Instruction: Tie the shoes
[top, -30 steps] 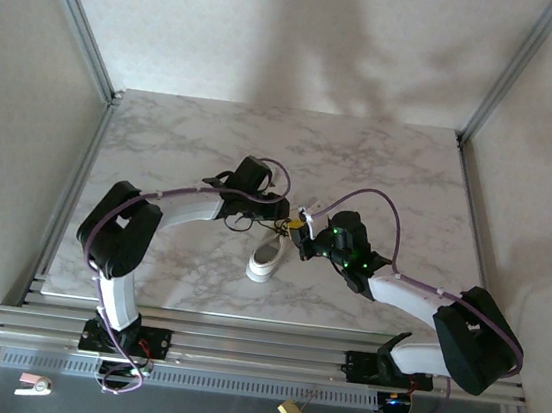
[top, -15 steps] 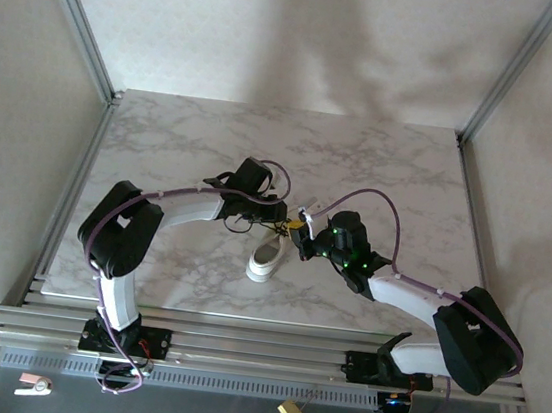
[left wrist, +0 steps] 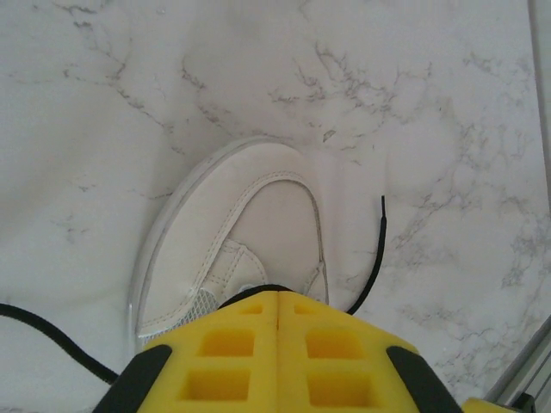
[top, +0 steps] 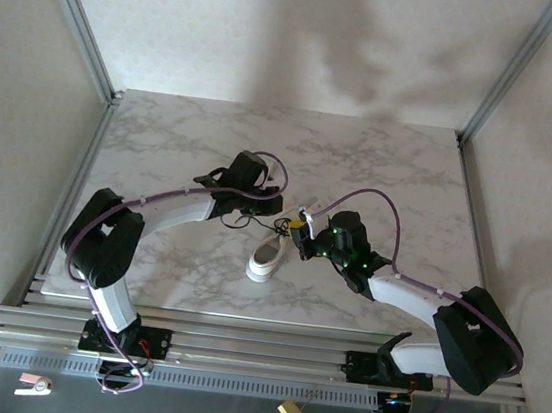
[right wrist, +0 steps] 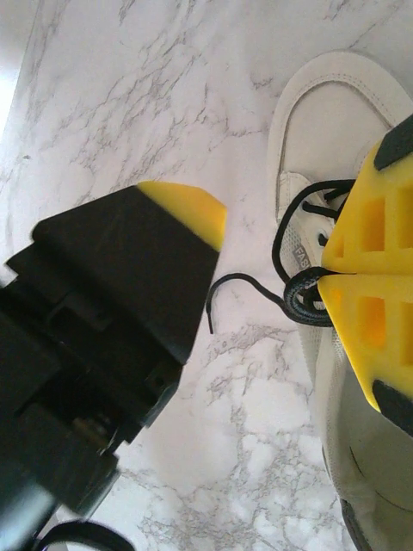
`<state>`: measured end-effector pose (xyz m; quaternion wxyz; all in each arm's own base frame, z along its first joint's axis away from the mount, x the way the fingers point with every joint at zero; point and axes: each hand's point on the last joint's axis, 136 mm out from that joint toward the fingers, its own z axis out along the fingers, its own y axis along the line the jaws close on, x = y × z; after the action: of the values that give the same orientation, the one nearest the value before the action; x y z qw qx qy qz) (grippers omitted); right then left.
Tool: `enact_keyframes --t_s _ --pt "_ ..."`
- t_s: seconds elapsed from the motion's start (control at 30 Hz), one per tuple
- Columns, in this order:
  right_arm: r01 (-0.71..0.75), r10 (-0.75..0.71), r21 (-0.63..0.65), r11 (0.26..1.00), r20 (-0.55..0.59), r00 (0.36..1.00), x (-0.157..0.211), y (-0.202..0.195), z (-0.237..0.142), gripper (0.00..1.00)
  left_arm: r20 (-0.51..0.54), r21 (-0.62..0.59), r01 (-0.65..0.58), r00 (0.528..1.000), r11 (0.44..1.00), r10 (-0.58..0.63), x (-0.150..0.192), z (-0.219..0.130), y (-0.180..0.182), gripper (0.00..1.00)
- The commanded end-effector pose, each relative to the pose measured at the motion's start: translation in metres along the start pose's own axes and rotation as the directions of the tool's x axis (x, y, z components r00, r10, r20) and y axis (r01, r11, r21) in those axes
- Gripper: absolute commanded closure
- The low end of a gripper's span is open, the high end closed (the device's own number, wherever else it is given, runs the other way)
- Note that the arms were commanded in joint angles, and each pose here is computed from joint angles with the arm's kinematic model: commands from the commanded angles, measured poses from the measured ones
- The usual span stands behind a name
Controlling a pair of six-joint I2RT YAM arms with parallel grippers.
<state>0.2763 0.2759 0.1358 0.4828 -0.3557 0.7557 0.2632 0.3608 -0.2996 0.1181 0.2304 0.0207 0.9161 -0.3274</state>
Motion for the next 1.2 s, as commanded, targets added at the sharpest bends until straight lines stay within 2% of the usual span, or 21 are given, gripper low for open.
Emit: enact_keyframes --t_s 0.0,0.1,0.17,0.3,0.7,0.93,1.17 --pt "0.025 -0.025 0.008 1.0 0.02 0.999 -0.013 0.0 0.002 1.0 0.018 -0.042 -0.015 1.0 0.999 0.016 0.003 -0.011 0.005 0.97" --pt "0.03 -0.03 0.008 1.0 0.013 0.999 -0.013 0.0 0.003 1.0 -0.015 -0.057 -0.003 1.0 0.998 0.002 0.009 -0.006 0.012 0.75" --pt "0.031 -0.031 0.008 0.999 0.011 0.999 -0.012 0.0 0.003 1.0 -0.052 -0.056 0.0 0.999 0.998 -0.003 0.016 0.0 0.013 0.64" --pt "0.029 -0.029 0.008 1.0 0.011 1.0 -0.011 0.0 0.003 1.0 -0.089 -0.059 -0.012 0.996 0.998 0.006 0.022 0.009 0.012 0.6" --pt "0.028 -0.028 0.007 1.0 0.005 1.0 -0.008 0.0 0.005 1.0 -0.159 -0.056 -0.042 0.987 0.998 0.033 0.039 0.024 0.01 0.63" --pt "0.027 -0.027 0.007 1.0 0.002 1.0 -0.007 0.0 0.006 1.0 -0.151 -0.063 -0.051 0.988 0.997 0.041 0.037 0.024 0.01 0.79" --pt "0.027 -0.027 0.017 0.999 -0.001 1.0 -0.006 -0.002 0.005 1.0 -0.075 -0.058 -0.074 0.995 0.996 0.07 0.019 0.01 0.001 0.91"
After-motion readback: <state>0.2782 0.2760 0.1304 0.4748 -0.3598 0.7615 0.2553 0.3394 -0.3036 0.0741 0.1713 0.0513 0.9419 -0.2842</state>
